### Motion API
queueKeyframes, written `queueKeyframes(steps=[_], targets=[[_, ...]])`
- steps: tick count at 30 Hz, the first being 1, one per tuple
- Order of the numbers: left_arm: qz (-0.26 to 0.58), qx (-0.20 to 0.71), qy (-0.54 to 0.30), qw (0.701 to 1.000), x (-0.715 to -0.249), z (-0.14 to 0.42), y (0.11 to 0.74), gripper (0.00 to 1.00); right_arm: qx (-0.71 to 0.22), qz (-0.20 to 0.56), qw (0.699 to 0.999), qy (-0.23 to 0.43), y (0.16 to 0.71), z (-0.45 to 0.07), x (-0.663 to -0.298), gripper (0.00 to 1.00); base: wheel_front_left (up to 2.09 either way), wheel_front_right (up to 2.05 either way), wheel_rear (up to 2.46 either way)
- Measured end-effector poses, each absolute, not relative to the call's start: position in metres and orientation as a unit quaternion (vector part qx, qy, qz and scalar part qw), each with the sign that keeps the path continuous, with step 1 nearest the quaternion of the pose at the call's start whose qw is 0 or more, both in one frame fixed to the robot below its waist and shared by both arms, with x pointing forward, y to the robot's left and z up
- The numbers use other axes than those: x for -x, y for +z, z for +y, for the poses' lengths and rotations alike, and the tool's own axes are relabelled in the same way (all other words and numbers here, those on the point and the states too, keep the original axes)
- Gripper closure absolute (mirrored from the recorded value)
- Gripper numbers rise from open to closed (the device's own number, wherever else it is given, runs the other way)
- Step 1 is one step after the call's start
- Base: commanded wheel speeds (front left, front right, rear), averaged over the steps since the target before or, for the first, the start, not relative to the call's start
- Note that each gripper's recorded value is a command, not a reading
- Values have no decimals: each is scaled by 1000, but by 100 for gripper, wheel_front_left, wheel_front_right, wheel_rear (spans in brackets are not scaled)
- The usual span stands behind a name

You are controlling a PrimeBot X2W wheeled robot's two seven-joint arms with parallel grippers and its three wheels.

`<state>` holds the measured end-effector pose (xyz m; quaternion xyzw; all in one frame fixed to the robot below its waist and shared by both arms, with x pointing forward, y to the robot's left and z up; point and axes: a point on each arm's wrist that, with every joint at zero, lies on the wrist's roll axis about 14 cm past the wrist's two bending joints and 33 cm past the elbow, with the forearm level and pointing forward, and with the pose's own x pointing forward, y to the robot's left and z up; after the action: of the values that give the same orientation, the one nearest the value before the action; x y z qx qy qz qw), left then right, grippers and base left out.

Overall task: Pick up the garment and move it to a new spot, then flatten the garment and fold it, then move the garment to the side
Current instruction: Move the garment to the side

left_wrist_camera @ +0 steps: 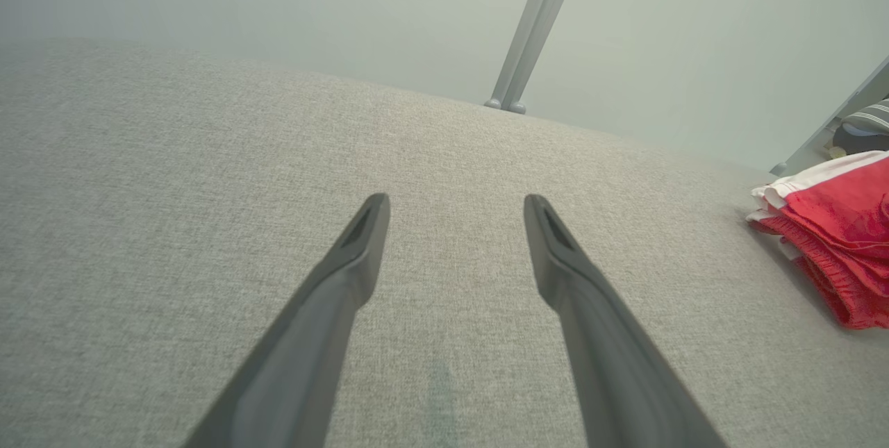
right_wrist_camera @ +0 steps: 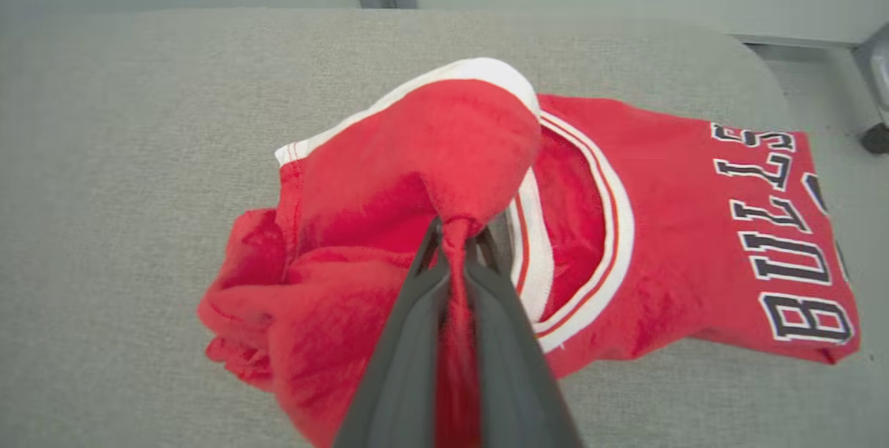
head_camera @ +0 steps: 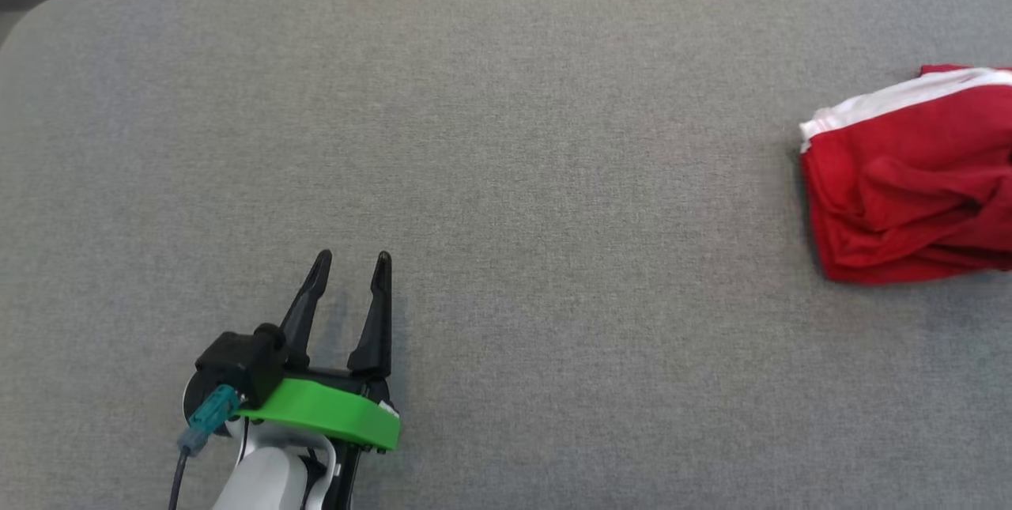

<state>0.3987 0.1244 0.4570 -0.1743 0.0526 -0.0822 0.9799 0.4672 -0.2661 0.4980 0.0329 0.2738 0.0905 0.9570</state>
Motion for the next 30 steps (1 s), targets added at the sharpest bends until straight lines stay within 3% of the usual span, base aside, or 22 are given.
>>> queueKeyframes(steps=[7,13,22,24,25,26,30], targets=[[52,179,-133,974,-432,93,450,0,73,257,964,18,514,-320,-492,100,0,0,0],[61,184,-167,967,-451,70,438,0,150,289,945,-22,499,-358,-491,100,0,0,0],[88,181,-200,959,-457,48,413,0,188,314,927,-88,467,-410,-488,97,0,0,0],[91,175,-199,960,-456,51,411,0,196,316,923,-98,461,-416,-486,65,0,0,0],[91,173,-199,960,-455,52,411,0,201,316,921,-104,459,-420,-485,22,0,0,0],[92,169,-199,961,-455,53,410,0,204,317,919,-114,457,-424,-482,0,0,0,0],[91,163,-198,962,-453,55,413,0,200,321,918,-121,440,-421,-474,0,0,0,0]])
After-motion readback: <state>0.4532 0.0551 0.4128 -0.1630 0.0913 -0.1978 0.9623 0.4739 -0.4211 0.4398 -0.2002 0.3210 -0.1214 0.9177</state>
